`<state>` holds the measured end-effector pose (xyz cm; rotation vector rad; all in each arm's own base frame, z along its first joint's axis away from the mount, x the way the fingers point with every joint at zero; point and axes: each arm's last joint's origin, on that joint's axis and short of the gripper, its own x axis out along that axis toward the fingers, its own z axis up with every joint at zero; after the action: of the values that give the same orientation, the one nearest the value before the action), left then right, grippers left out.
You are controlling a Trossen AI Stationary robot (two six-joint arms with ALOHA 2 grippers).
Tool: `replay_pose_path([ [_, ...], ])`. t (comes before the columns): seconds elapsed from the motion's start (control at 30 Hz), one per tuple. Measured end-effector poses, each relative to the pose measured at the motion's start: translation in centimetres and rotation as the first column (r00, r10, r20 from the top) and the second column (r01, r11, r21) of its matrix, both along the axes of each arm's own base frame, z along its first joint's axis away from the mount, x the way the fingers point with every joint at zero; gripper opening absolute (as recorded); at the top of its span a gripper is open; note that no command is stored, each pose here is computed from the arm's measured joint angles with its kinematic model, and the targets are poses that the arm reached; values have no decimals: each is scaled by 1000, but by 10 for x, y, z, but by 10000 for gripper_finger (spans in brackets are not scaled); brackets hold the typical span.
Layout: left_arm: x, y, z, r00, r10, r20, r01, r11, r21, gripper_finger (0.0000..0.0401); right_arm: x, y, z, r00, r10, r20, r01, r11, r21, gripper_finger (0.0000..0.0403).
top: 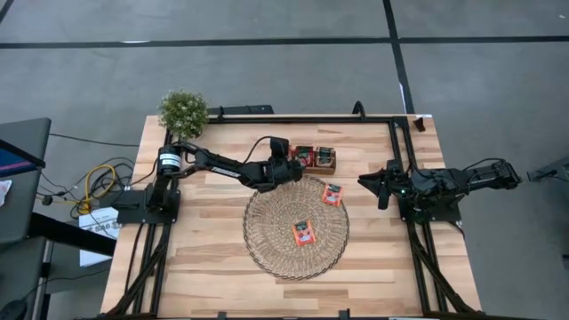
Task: Pick & Place Tea
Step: Put the orange tea bag into the left section of the wooden organizer
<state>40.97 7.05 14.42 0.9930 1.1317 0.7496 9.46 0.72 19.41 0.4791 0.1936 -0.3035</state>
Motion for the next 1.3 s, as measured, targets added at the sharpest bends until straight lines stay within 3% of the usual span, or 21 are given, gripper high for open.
replay_pose_path([
  [0.3, 0, -5, 6, 1000, -4, 2, 4, 1000, 18, 112, 0, 0, 0, 1000, 0, 0, 0, 1000, 0, 85],
  [0.47, -3, -12, 34, 1000, -3, 23, 2, 997, 73, 112, 0, 0, 1, 1000, 0, 6, 0, 1000, 5, 85],
  [0.57, -13, -21, 70, 995, 26, 98, -37, 992, 117, 112, 1, 1, 2, 1000, 17, 23, -18, 999, 27, 85],
  [0.67, -32, -32, 109, 965, 34, 259, -50, 997, 56, 112, 1, 2, 3, 998, 55, 31, -56, 998, 39, 85],
  [0.77, -62, -44, 138, 921, 34, 389, 25, 989, -144, 112, 2, 2, 5, 996, 66, 59, -70, 996, 55, 85],
  [0.8, -73, -47, 145, 904, 52, 423, 59, 968, -246, 112, 2, 3, 6, 995, 62, 75, -67, 995, 71, 85],
  [0.87, -95, -51, 157, 873, 130, 469, 118, 879, -463, 112, 2, 3, 8, 994, 48, 102, -61, 991, 120, 85],
  [0.97, -123, -53, 168, 852, 267, 450, 113, 746, -657, 112, 2, 3, 8, 992, 28, 121, -50, 982, 183, 85],
  [1.13, -149, -54, 169, 828, 442, 345, -21, 639, -769, 112, 2, 3, 8, 992, 12, 129, -42, 972, 233, 85],
  [1.3, -157, -58, 134, 825, 505, 254, -126, 603, -788, 112, 4, 3, 14, 982, 27, 187, -72, 968, 240, 85],
])
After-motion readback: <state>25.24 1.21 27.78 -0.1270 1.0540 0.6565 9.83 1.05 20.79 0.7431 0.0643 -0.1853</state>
